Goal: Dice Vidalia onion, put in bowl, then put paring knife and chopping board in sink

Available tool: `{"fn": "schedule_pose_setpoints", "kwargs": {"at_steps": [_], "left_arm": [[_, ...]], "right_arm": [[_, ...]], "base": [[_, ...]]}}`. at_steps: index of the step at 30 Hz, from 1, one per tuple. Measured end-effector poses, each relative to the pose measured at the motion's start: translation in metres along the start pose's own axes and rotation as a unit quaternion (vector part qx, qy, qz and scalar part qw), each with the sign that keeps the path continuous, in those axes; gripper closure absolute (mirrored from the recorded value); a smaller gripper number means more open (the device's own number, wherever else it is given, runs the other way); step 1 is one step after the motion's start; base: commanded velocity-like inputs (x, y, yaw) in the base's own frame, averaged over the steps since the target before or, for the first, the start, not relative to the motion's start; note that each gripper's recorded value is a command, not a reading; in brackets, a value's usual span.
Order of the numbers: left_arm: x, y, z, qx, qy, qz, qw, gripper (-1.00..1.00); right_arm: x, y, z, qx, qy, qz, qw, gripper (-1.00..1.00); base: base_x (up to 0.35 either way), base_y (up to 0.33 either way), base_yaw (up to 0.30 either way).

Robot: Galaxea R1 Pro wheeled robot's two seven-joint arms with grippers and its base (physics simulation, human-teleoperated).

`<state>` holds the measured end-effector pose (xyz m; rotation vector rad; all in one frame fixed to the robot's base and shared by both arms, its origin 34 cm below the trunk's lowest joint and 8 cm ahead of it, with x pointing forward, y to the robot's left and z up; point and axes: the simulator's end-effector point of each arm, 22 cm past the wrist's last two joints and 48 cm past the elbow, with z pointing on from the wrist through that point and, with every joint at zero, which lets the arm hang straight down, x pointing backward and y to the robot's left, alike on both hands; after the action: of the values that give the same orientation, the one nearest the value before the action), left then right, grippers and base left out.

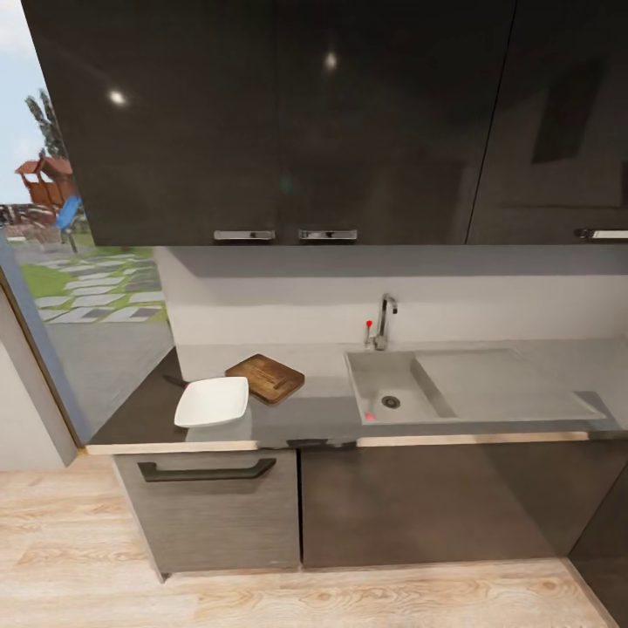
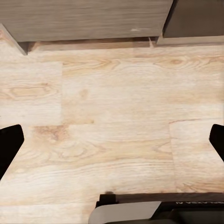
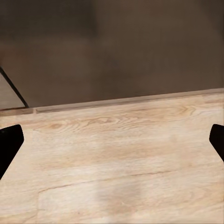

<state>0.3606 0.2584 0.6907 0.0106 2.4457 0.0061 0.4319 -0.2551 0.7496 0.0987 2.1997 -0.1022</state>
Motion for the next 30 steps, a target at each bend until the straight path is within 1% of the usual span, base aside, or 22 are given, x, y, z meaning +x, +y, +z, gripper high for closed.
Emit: {"fn": "schedule_pose_setpoints", "kwargs": {"at_steps": [1,4,6,7,8,9,10,11,12,14,18,21,26,30], "left_arm": [[0.0,0.0,0.0,0.0,0.0,0.0,1.0,-1.0],[0.0,0.001,0.0,-0.001,0.0,0.0,1.0,-1.0],[0.0,0.001,0.0,-0.001,0.0,0.0,1.0,-1.0],[0.0,0.001,0.0,-0.001,0.0,0.0,1.0,-1.0],[0.0,0.001,0.0,-0.001,0.0,0.0,1.0,-1.0],[0.0,0.001,0.0,-0.002,0.0,0.0,1.0,-1.0],[0.0,0.002,0.0,-0.002,0.0,0.0,1.0,-1.0],[0.0,0.003,0.0,-0.003,0.0,0.001,1.0,-1.0],[0.001,0.003,0.0,-0.004,0.001,0.001,1.0,-1.0],[0.002,0.004,0.0,-0.004,0.002,0.001,1.0,-1.0],[0.001,0.003,0.0,-0.004,0.001,0.001,1.0,-1.0],[0.001,0.003,0.0,-0.004,0.001,0.001,1.0,-1.0],[0.001,0.003,0.0,-0.004,0.001,0.0,1.0,-1.0],[0.001,0.004,0.0,-0.005,0.001,0.001,1.0,-1.0]], "right_arm": [[-0.001,0.0,0.0,0.0,-0.003,0.0,1.0,-1.0],[-0.016,0.0,0.001,0.001,-0.028,0.004,0.9996,-1.0],[-0.036,-0.001,0.002,0.002,-0.059,0.008,0.9983,-1.0],[-0.043,-0.001,0.003,0.003,-0.068,0.009,0.9977,-1.0],[-0.058,-0.002,0.004,0.006,-0.086,0.011,0.9962,-1.0],[-0.067,-0.003,0.004,0.008,-0.096,0.013,0.9953,-1.0],[-0.097,-0.006,0.004,0.014,-0.128,0.018,0.9915,-1.0],[-0.12,-0.008,0.003,0.019,-0.152,0.022,0.9879,-1.0],[-0.159,-0.012,0.001,0.028,-0.186,0.029,0.9817,-1.0],[-0.187,-0.013,-0.003,0.032,-0.205,0.034,0.9776,-1.0],[-0.238,-0.015,-0.012,0.034,-0.229,0.039,0.9721,-1.0],[-0.288,-0.017,-0.029,0.034,-0.261,0.046,0.9635,-1.0],[-0.334,-0.019,-0.049,0.033,-0.278,0.049,0.9589,-1.0],[-0.389,-0.017,-0.054,0.033,-0.3,0.056,0.9517,-1.0]], "base": [[0.0,0.014,-0.003],[0.0,0.007,-0.001],[0.0,0.003,0.0],[0.0,0.001,0.0],[0.0,0.001,0.0],[0.0,0.0,0.0],[0.0,0.0,0.0],[0.0,0.0,0.0],[0.0,0.0,0.0],[0.0,0.0,0.0],[0.0,0.0,0.0],[0.0,0.0,0.0],[0.0,0.0,0.0],[0.0,0.0,0.0]]}}
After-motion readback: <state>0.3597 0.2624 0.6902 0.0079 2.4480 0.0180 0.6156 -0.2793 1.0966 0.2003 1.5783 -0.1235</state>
